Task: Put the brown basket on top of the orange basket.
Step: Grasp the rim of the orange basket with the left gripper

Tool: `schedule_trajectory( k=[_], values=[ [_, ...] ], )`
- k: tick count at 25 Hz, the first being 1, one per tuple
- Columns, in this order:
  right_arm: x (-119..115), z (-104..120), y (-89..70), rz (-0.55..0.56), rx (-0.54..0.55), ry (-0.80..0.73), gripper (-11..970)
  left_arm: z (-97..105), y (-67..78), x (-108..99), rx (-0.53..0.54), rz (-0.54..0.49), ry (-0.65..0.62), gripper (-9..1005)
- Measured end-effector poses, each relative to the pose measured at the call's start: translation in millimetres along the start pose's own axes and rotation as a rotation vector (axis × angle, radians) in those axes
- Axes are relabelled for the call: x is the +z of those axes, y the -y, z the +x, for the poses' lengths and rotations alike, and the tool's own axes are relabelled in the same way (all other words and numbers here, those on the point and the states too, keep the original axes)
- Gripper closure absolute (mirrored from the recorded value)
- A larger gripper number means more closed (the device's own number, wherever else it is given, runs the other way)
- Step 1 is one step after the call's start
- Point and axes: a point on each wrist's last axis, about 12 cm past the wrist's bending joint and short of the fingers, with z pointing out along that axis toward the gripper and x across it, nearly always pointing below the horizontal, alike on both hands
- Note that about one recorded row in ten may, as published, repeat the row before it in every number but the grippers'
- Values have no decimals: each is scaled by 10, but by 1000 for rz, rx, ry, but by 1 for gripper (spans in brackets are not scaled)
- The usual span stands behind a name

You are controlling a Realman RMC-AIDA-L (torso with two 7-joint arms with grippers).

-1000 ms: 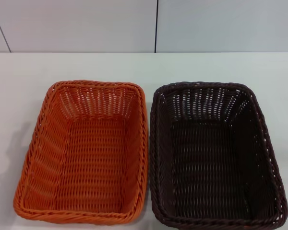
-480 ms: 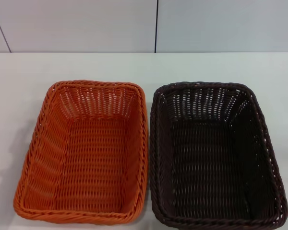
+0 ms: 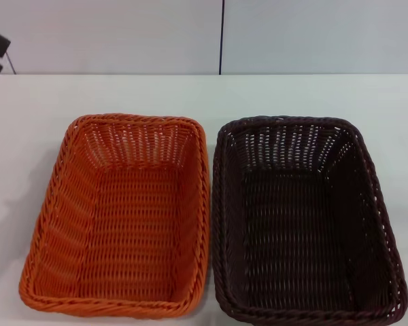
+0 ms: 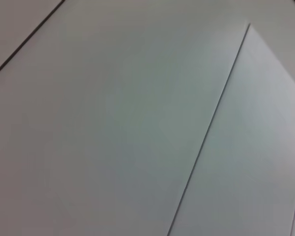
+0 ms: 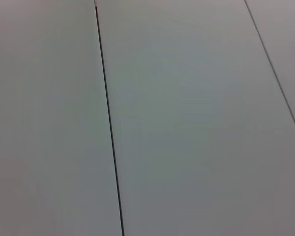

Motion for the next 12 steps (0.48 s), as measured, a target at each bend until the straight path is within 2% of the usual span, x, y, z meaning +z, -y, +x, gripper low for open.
schedule_trajectory(
  k=[5, 7, 8, 11, 12],
  values=[
    [11, 23, -3, 3, 2, -17, 490, -247, -154, 256, -18, 31, -88, 198],
    [28, 38, -7, 3, 3, -27, 491, -403, -234, 462, -48, 26, -169, 198],
    [28, 38, -7, 3, 3, -27, 491, -403, -234, 462, -48, 26, -169, 198],
    [47, 41, -4, 3, 1, -30, 491, -557, -264, 645, -46, 44, -253, 198],
    [56, 38, 1, 3, -1, -28, 491, -679, -265, 753, -54, 65, -331, 198]
  ],
)
